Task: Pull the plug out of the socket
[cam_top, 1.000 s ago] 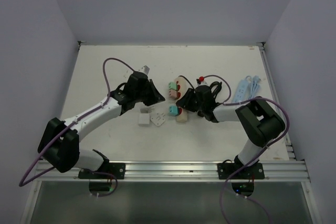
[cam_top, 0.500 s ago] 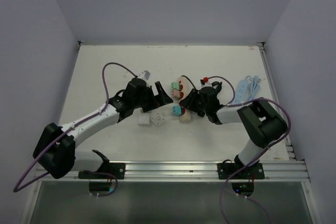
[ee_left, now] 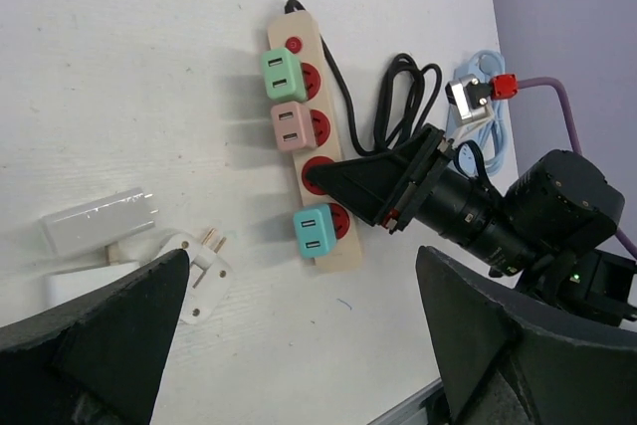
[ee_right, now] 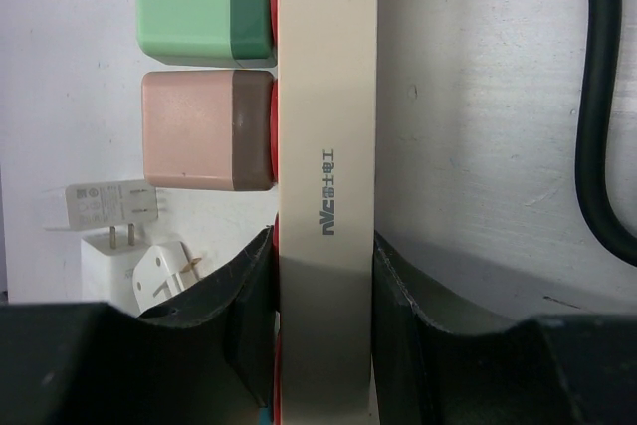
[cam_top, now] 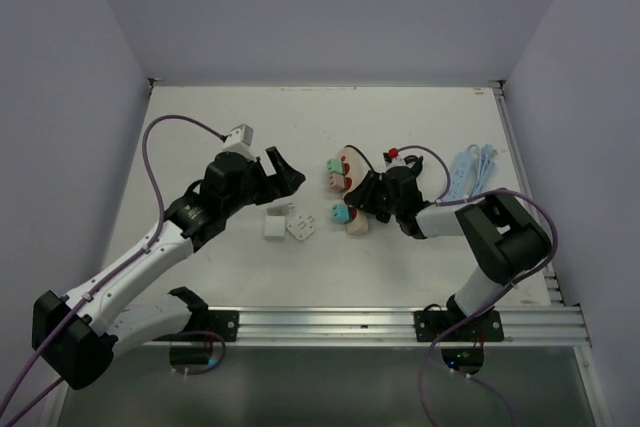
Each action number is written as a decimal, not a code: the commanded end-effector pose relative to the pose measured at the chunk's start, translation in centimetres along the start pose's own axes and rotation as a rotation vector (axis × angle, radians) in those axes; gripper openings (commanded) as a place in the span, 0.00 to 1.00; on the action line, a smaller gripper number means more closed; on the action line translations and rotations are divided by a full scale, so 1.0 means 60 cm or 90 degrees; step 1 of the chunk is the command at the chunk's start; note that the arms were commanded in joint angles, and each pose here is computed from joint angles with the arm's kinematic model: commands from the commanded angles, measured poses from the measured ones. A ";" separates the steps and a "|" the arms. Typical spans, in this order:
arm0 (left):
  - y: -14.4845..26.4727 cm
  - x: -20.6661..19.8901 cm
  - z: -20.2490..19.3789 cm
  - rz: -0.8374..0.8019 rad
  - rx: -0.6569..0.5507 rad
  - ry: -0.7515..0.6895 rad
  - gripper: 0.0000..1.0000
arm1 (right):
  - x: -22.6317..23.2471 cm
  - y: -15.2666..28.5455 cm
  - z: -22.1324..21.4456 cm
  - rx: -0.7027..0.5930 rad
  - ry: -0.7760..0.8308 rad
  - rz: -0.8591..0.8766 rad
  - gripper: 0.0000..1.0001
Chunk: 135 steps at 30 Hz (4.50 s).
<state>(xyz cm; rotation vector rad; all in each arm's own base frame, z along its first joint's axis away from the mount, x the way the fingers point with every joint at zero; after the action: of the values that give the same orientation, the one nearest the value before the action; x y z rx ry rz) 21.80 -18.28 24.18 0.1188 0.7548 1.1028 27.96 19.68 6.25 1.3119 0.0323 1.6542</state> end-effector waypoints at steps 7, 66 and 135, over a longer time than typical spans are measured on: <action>-0.028 0.019 -0.050 0.016 0.077 0.009 1.00 | -0.103 0.033 -0.084 0.160 0.033 -0.137 0.00; -0.210 -0.058 -0.199 -0.084 0.222 0.167 0.16 | -0.094 0.031 -0.093 0.183 0.034 -0.103 0.08; -0.158 -0.027 -0.023 0.008 0.103 0.174 0.00 | -0.204 0.037 -0.119 0.209 -0.049 -0.381 0.00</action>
<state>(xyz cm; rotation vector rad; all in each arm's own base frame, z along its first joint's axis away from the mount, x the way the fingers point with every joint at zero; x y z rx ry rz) 24.10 -25.83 11.79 0.4009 1.1936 1.0313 27.03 22.46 5.00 1.5960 0.1270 1.6859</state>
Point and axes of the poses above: each gripper's point midway between its finger pads, its own y axis back along the fingers, its own x axis along the line the jaws close on, z = x × y, the point moved 7 cm from there along y, back along the fingers, and after that the axes turned 11 degrees about -y, right-handed, at the moved point
